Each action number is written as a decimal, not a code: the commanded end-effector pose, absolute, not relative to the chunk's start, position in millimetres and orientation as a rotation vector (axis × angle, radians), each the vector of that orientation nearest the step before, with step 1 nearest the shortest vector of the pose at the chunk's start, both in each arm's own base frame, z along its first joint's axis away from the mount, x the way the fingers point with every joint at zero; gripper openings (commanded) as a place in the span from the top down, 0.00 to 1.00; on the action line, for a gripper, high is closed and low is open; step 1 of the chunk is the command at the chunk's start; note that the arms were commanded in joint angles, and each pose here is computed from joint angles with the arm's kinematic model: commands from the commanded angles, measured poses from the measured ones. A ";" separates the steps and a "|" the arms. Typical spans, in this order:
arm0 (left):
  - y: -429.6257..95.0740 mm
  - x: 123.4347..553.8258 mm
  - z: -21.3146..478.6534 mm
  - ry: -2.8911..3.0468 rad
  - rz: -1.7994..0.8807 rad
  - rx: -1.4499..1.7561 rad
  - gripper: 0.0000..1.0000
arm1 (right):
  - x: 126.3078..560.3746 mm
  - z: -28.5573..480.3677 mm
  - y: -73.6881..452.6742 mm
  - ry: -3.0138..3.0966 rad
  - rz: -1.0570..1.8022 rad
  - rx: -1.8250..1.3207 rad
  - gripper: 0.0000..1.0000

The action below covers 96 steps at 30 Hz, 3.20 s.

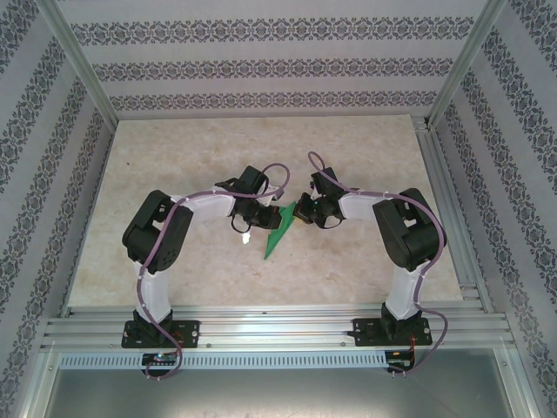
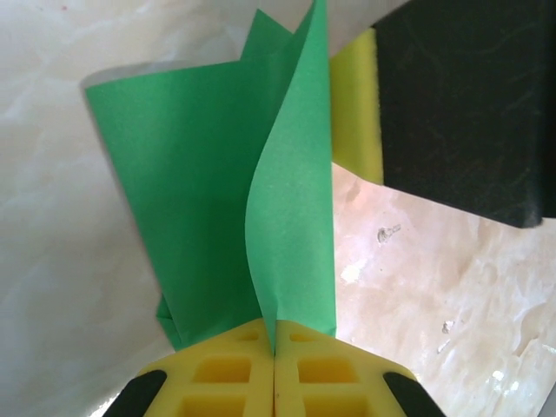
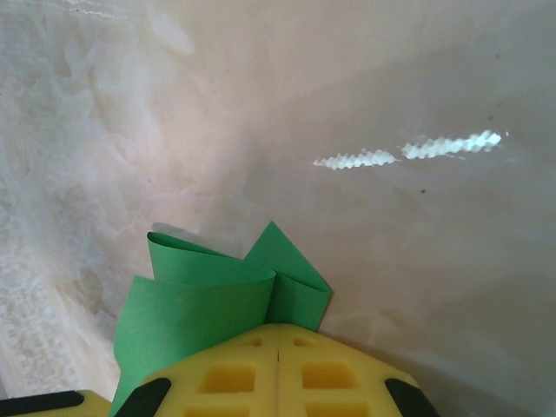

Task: Fold a paper plane with a square sheet of paper (fold left side to right side)
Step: Fold the wing for the fifth time at the center of the table.

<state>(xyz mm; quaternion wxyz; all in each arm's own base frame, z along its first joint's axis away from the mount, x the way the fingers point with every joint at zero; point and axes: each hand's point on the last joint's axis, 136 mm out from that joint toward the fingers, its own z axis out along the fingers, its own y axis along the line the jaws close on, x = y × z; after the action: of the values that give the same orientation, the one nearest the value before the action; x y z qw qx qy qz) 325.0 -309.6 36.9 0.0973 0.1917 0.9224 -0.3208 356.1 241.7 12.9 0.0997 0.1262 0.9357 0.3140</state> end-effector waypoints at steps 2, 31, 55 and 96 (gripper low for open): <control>-311.1 338.2 38.2 2.698 -0.963 0.588 0.92 | 331.0 -19.2 229.4 2.898 0.786 0.391 0.97; -300.5 327.3 0.1 2.800 -0.907 0.546 0.90 | 334.3 -13.5 232.6 2.885 0.800 0.381 0.97; -283.9 319.7 -25.3 2.878 -0.769 0.530 0.90 | 352.2 64.5 254.3 2.681 0.983 0.377 0.94; -275.2 326.1 66.4 2.700 -0.760 0.554 0.64 | 319.1 -31.3 241.0 2.935 0.713 0.416 0.97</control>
<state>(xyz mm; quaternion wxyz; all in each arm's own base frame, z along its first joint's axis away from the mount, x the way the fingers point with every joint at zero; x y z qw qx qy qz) 321.6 -290.5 40.1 0.1094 0.1885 0.9336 -0.2844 341.6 264.8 12.3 0.0854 0.1266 0.9374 0.3129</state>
